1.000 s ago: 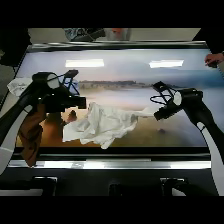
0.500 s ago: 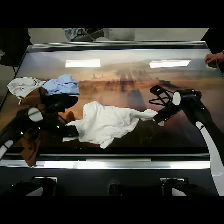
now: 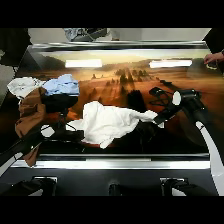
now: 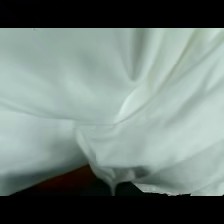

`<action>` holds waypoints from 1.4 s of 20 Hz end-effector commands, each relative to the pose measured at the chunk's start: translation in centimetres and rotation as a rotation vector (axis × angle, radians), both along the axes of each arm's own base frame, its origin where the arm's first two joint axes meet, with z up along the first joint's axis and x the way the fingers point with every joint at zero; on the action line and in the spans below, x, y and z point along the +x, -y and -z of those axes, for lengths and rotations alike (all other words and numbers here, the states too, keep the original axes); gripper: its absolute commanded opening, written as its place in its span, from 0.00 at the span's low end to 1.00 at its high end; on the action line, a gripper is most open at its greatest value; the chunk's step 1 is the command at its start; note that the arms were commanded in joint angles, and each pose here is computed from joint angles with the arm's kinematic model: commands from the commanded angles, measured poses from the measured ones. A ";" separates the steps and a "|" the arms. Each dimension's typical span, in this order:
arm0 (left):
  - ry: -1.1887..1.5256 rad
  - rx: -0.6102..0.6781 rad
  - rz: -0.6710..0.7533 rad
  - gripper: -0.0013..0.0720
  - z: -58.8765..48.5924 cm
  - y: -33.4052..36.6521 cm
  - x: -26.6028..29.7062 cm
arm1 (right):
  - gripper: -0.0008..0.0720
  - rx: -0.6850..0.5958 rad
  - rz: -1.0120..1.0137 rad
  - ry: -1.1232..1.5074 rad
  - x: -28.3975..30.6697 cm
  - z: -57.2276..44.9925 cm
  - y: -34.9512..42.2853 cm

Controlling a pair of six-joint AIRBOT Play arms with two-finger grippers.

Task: Fold the shirts.

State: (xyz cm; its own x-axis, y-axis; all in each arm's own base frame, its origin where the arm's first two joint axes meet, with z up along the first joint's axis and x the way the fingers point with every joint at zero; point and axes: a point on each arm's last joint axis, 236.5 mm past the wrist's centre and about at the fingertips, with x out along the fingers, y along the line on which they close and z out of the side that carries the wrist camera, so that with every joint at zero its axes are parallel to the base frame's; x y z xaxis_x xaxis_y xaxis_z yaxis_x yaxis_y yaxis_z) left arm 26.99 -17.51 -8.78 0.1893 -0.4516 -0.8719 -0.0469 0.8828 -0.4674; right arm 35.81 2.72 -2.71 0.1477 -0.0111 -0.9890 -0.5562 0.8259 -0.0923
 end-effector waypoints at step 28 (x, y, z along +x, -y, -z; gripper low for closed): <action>0.880 0.092 -0.019 0.05 -46.6 -8.7 8.0 | 0.07 -0.254 0.176 0.882 -1.5 -39.2 8.5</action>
